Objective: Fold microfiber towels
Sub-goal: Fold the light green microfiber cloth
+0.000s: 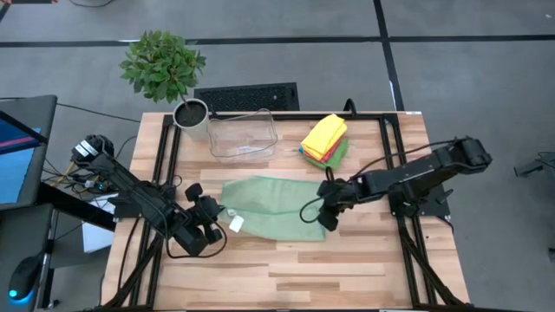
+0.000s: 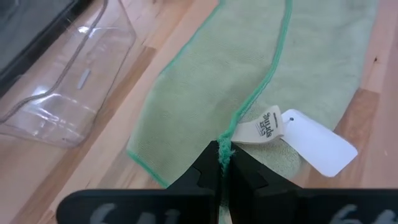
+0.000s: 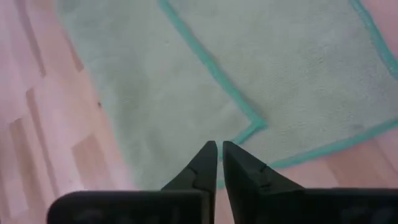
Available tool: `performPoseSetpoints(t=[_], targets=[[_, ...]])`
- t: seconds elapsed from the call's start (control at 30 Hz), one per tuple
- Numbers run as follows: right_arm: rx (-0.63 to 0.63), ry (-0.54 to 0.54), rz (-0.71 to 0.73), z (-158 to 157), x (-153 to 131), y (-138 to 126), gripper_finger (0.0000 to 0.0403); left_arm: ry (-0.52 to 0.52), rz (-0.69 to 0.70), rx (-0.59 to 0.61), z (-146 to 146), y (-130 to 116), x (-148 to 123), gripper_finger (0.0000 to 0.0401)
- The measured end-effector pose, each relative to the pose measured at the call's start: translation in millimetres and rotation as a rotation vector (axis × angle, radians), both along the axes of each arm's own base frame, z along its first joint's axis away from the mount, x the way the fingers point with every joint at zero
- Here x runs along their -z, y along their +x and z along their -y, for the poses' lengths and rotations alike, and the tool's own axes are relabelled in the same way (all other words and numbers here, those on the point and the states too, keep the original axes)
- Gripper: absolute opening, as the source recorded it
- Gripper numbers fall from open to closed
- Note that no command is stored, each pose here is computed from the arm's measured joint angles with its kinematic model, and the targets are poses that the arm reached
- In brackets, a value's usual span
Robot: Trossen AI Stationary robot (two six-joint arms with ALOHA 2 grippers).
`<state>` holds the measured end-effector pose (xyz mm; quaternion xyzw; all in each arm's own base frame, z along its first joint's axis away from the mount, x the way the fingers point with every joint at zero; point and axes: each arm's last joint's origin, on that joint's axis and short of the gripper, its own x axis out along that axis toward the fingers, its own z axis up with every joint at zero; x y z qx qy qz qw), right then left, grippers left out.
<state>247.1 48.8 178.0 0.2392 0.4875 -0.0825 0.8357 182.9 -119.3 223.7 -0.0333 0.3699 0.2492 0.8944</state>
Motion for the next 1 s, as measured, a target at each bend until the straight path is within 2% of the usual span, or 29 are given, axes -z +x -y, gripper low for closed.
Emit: performPoseSetpoints(t=[0.17,0.27,0.5,0.7,1.0], targets=[[0.031,-0.040,-0.035,8,10,4,0.0049,0.017,0.008,0.000,0,0,0,0.0000],[0.039,-0.052,-0.039,10,17,10,0.0062,0.017,0.007,0.000,0,0,0,0.0000],[0.024,-0.083,-0.091,10,35,16,0.0138,0.009,0.003,0.001,0,0,0,0.0000],[-0.031,-0.105,-0.097,6,39,17,0.0193,0.005,0.006,-0.003,0,0,0,0.0000],[-0.045,-0.149,-0.096,4,42,18,0.0196,0.004,0.007,-0.004,0,0,0,0.0000]])
